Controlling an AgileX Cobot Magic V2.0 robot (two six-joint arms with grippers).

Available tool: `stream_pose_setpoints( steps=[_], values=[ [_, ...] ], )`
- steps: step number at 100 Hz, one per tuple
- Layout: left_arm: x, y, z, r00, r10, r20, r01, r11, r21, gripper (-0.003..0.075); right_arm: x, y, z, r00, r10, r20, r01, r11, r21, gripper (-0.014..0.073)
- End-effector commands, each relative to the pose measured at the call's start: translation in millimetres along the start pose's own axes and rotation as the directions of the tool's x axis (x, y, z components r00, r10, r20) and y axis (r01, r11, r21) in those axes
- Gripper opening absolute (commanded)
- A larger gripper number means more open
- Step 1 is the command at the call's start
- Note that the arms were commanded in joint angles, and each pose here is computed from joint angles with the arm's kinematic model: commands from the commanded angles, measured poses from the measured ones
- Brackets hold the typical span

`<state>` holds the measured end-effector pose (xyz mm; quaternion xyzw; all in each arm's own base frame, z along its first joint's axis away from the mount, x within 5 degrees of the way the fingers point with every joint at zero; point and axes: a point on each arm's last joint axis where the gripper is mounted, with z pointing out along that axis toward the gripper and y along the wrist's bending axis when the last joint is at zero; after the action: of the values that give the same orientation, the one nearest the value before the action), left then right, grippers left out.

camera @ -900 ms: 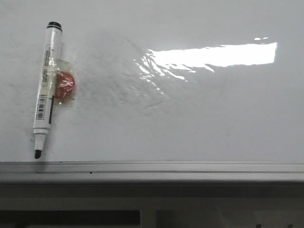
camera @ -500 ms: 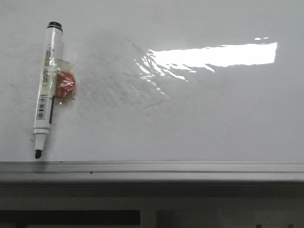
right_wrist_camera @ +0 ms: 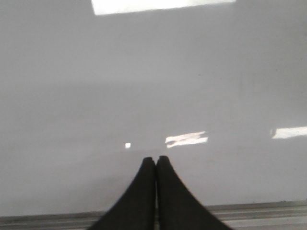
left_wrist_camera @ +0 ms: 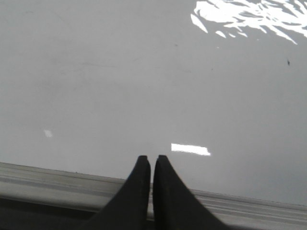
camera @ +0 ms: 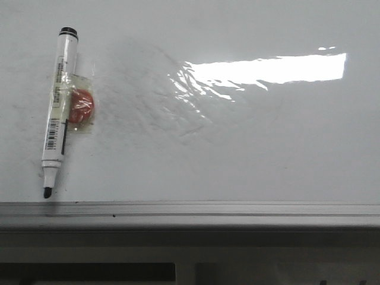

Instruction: Write number 8 on whiteboard

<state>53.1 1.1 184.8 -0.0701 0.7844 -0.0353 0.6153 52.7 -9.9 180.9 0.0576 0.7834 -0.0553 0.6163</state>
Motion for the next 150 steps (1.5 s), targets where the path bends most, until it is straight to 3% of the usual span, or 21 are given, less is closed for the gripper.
stream_pose_setpoints(
  steps=[1,41,54,73,89,109,120,130,142,150],
  values=[
    [6,1,2,0.999,-0.006,0.052,0.005,1.0,0.013,-0.002,-3,0,-1,0.997,-0.005,0.075,0.005,1.0,0.0,-0.0066],
    [-13,-1,-1,0.965,-0.022,0.259,0.013,0.999,0.038,-0.002,-29,3,-6,0.931,0.07,0.358,-0.056,0.997,-0.05,-0.0066],
    [-14,-1,-1,0.964,-0.023,0.266,0.013,0.999,0.039,-0.002,-34,3,-8,0.909,0.072,0.412,-0.053,0.997,-0.055,-0.0066],
    [-21,-2,-3,0.948,-0.034,0.317,0.02,0.999,0.048,-0.002,-36,3,-9,0.91,0.071,0.408,-0.054,0.997,-0.054,-0.0066],
    [-42,-5,-13,0.93,-0.007,0.368,-0.011,0.999,0.046,-0.0021,-49,2,-16,0.936,0.069,0.346,-0.055,0.997,-0.049,-0.0066],
    [-70,-10,-14,0.953,-0.001,0.304,-0.011,0.999,0.039,-0.002,-69,1,-18,0.971,0.089,0.221,-0.081,0.996,-0.047,-0.0066],
    [-85,-12,-13,0.947,-0.035,0.32,0.019,0.998,0.053,-0.0016,-78,2,-18,0.965,0.121,0.232,-0.109,0.992,-0.062,-0.0066],
    [-90,-12,-7,0.94,-0.015,0.34,0.0,0.999,0.044,0.0087,-78,2,-17,0.965,0.121,0.233,-0.109,0.992,-0.062,-0.0066],
    [-93,-12,0,0.937,-0.04,0.347,0.023,0.998,0.052,0.038,-77,2,-17,0.966,0.121,0.229,-0.109,0.992,-0.061,-0.0066],
    [-99,-14,4,0.922,-0.035,0.387,0.008,0.997,0.072,0.048,-77,2,-17,0.966,0.121,0.229,-0.109,0.992,-0.061,-0.0066]
  ],
)
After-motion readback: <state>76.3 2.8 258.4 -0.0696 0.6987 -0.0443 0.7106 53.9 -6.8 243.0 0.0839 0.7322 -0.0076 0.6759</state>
